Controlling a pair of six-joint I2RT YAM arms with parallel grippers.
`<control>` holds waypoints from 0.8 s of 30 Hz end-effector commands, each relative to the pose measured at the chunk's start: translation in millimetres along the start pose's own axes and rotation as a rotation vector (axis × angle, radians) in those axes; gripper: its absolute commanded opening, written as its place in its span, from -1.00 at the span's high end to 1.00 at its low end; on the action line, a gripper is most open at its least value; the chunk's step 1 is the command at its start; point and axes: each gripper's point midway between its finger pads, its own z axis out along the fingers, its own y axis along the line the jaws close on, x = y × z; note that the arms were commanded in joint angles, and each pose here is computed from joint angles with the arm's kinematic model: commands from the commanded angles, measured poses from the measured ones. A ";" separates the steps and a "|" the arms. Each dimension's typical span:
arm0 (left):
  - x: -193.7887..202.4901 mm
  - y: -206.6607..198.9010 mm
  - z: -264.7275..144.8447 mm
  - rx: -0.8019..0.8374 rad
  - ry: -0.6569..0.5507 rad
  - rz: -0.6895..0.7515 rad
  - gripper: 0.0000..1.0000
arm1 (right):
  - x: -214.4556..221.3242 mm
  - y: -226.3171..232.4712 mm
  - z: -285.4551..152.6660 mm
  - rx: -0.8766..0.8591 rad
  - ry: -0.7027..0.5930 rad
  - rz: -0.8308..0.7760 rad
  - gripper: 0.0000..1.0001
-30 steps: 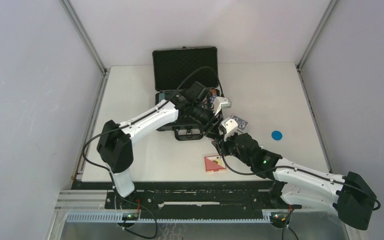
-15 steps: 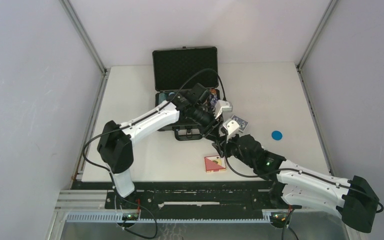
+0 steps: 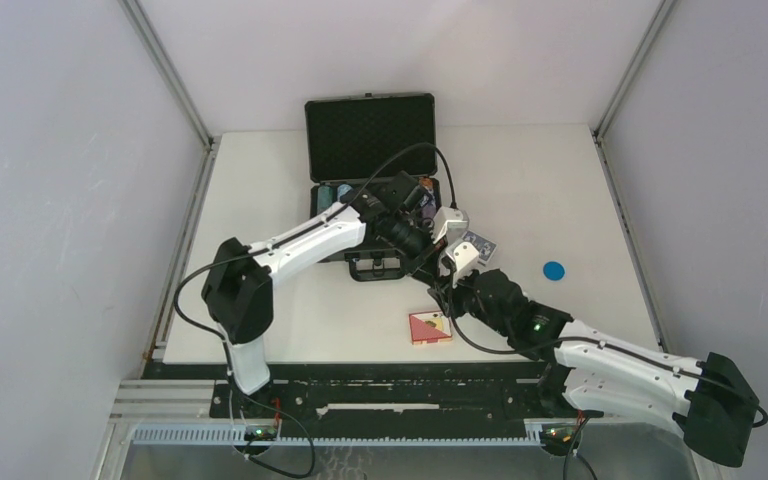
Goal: Pack up texas hold em set
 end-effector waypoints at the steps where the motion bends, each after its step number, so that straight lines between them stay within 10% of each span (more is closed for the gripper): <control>1: -2.7 -6.5 -2.5 0.015 0.016 0.011 1.00 | -48.2 -4.0 -0.7 0.024 -0.142 0.021 0.40; 7: -4.9 -1.3 -3.9 -0.012 0.010 0.037 0.99 | -45.8 -7.3 -1.9 0.040 -0.132 0.015 0.36; 14: -24.9 12.7 -22.8 -0.057 -0.042 0.089 1.00 | -50.0 -16.0 -14.5 0.059 -0.178 0.041 -0.63; 24: -50.9 63.6 -56.8 -0.209 -0.087 0.174 1.00 | -65.4 -59.6 -33.3 0.163 -0.305 0.135 -0.66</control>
